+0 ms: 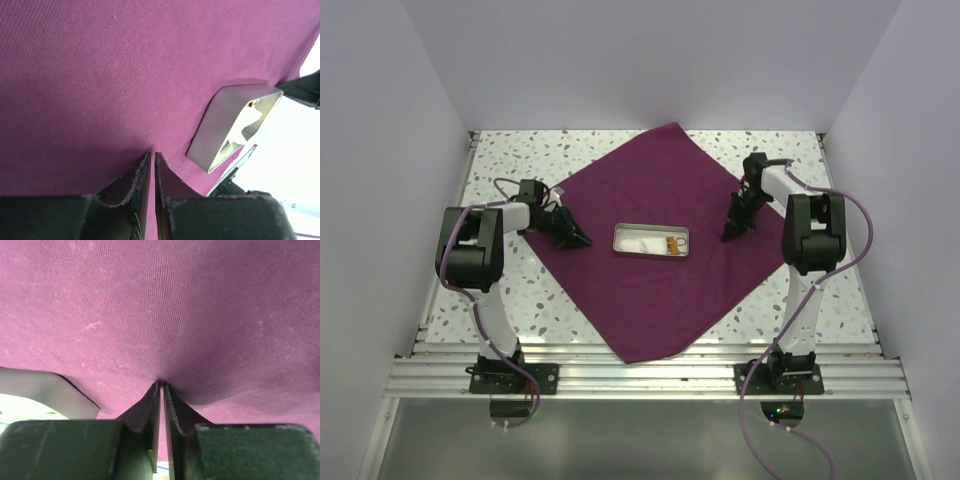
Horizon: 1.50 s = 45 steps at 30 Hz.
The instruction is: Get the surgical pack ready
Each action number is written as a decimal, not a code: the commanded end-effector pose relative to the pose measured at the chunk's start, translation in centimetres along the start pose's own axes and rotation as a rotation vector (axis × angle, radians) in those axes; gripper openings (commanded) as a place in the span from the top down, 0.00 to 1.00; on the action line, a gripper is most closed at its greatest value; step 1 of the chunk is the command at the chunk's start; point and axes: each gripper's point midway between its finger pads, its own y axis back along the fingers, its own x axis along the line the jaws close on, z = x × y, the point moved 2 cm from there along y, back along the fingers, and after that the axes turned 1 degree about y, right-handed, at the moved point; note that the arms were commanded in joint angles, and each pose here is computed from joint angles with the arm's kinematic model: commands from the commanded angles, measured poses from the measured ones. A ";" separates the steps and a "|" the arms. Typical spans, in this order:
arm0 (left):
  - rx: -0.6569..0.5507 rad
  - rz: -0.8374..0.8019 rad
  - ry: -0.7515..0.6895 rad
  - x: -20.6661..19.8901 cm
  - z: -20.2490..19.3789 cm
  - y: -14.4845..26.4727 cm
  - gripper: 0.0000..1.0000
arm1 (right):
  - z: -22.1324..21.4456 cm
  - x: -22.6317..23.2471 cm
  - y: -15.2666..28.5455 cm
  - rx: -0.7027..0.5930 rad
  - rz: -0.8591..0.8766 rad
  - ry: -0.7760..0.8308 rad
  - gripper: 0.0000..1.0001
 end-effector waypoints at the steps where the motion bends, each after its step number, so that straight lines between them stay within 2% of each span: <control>1: 0.010 0.098 0.015 3.2 -1.4 -0.9 0.87 | 0.7 -3.8 -2.3 -0.027 -0.156 0.011 0.86; 4: 0.009 0.088 0.004 2.9 -1.1 -0.8 0.87 | 1.1 -3.4 -1.9 -0.043 -0.145 0.014 0.82; 7: -0.001 0.082 -0.009 2.2 -0.8 -0.3 0.87 | 1.6 -2.4 -0.8 -0.060 -0.124 0.033 0.74; 8: -0.002 0.083 -0.009 2.1 -0.9 -0.1 0.87 | 1.7 -1.6 0.3 -0.078 -0.099 0.048 0.64; 10: -0.010 0.081 -0.017 1.8 -1.2 0.4 0.85 | 1.6 -0.6 1.5 -0.091 -0.076 0.062 0.54; 11: -0.011 0.079 -0.019 1.7 -1.3 0.7 0.83 | 1.2 0.0 3.1 -0.103 -0.064 0.076 0.49; 12: -0.020 0.071 -0.028 1.2 -1.4 1.1 0.75 | 0.5 0.8 3.7 -0.097 -0.042 0.094 0.41; 14: -0.055 0.065 -0.062 0.2 -1.1 2.4 0.66 | -1.7 2.2 5.8 -0.098 -0.011 0.147 0.37; 17: -0.106 0.085 -0.109 -0.9 -0.7 4.3 0.60 | -6.3 3.4 6.7 -0.047 0.002 0.245 0.31; 18: -0.114 0.091 -0.125 -1.3 -0.6 4.9 0.58 | -7.7 3.8 8.3 -0.086 0.010 0.287 0.29; 20: -0.162 0.106 -0.152 -2.1 -0.2 6.2 0.57 | -11.7 3.8 8.0 -0.040 -0.003 0.375 0.26; 21: -0.173 0.110 -0.156 -2.4 -0.1 6.6 0.57 | -13.2 4.3 9.2 -0.070 0.038 0.417 0.26; 24: -0.201 0.107 -0.164 -3.0 -0.2 7.5 0.57 | -18.9 5.1 8.3 0.008 0.173 0.517 0.26; 25: -0.203 0.107 -0.163 -3.0 -0.3 7.6 0.57 | -21.6 4.5 7.3 0.122 0.214 0.487 0.27; 27: -0.198 0.098 -0.155 -3.1 -0.6 7.6 0.57 | -24.0 4.1 6.5 0.192 0.250 0.462 0.27; 31: -0.193 0.087 -0.132 -3.0 -1.3 7.7 0.59 | -26.9 4.2 5.7 0.133 0.417 0.339 0.24; 32: -0.196 0.085 -0.131 -3.0 -1.4 7.7 0.59 | -27.8 4.6 5.6 0.154 0.451 0.330 0.23; 33: -0.195 0.083 -0.131 -3.1 -1.5 7.8 0.59 | -28.5 4.4 4.6 0.172 0.453 0.272 0.23; 36: -0.190 0.081 -0.136 -3.2 -1.8 8.1 0.59 | -30.5 3.5 3.0 0.193 0.408 0.243 0.22; 38: -0.190 0.085 -0.143 -3.2 -1.9 8.3 0.58 | -31.0 4.6 2.9 0.174 0.447 0.192 0.21; 39: -0.184 0.087 -0.139 -3.2 -2.1 8.4 0.59 | -30.9 3.9 2.0 0.153 0.413 0.155 0.19; 42: -0.189 0.059 -0.148 -4.0 -2.4 8.8 0.58 | -30.3 4.1 1.1 0.081 0.426 -0.037 0.16; 45: -0.204 0.027 -0.165 -4.9 -2.7 9.0 0.59 | -29.6 4.4 0.6 0.001 0.451 -0.161 0.16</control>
